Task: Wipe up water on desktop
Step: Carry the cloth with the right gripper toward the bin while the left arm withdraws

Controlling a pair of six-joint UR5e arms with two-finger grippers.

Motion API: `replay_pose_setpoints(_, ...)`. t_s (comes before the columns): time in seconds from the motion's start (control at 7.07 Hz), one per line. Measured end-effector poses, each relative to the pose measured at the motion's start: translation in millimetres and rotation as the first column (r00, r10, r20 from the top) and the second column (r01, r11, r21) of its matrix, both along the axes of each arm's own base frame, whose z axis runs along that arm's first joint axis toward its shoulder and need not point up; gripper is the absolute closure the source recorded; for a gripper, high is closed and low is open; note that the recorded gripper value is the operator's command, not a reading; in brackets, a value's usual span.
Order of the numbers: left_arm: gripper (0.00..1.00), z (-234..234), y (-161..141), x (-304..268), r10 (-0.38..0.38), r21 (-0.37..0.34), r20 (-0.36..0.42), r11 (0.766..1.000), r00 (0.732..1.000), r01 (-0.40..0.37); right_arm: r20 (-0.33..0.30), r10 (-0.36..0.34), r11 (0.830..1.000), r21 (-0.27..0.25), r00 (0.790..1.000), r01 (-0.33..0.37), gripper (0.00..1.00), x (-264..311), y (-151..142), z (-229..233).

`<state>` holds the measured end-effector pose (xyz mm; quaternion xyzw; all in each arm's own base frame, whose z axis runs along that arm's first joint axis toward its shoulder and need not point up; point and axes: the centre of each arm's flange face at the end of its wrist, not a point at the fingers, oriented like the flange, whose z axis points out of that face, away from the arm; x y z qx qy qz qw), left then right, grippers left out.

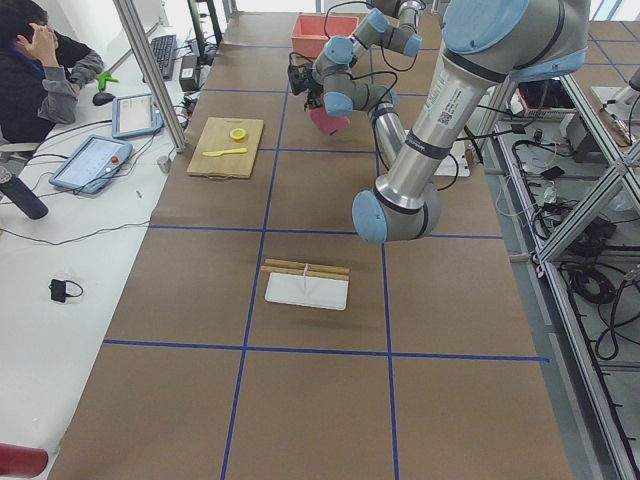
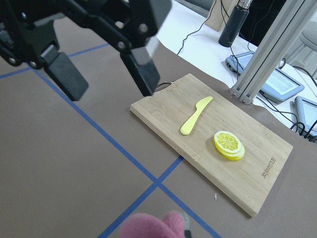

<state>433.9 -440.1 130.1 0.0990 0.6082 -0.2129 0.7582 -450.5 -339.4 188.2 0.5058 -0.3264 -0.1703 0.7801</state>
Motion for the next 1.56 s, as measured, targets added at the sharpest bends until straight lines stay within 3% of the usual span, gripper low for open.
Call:
replay_pose_setpoints(0.28,0.02,35.1,-30.1,-26.3,0.018,0.079,0.174,0.996,0.985,-0.032,0.035,0.036,0.999,-0.029,0.999,-0.035,1.00,9.7,-10.2,-1.8)
replay_pose_setpoints(0.42,0.01,50.6,-49.7,-46.5,0.051,0.114,0.296,0.990,0.954,-0.088,0.072,0.068,0.996,-0.068,0.995,-0.063,1.00,15.3,-16.9,-2.0)
replay_pose_setpoints(0.71,0.01,86.9,-85.8,-110.4,0.120,0.187,0.516,0.951,0.848,-0.248,0.099,0.108,0.990,-0.102,0.989,-0.098,1.00,29.0,-33.5,-1.1)
replay_pose_setpoints(0.99,0.01,132.2,-111.2,-212.3,0.175,0.199,0.680,0.891,0.712,-0.408,0.099,0.103,0.987,-0.133,0.990,-0.090,1.00,46.8,-53.4,5.9)
replay_pose_setpoints(1.13,0.01,170.0,-118.5,-273.5,0.206,0.183,0.727,0.861,0.655,-0.474,0.100,0.100,0.983,-0.161,0.990,-0.083,1.00,56.0,-62.1,13.5)
replay_pose_setpoints(1.27,0.01,212.8,-120.0,-334.1,0.235,0.165,0.750,0.839,0.618,-0.518,0.103,0.099,0.978,-0.195,0.990,-0.077,1.00,64.4,-69.1,23.1)
replay_pose_setpoints(1.41,0.01,261.7,-114.8,-397.1,0.264,0.145,0.757,0.824,0.598,-0.547,0.095,0.094,0.971,-0.227,0.991,-0.070,1.00,74.0,-76.0,35.8)
replay_pose_setpoints(1.56,0.01,316.4,-104.5,-455.3,0.299,0.122,0.745,0.818,0.596,-0.563,0.081,0.087,0.965,-0.256,0.993,-0.064,1.00,84.3,-82.4,50.3)
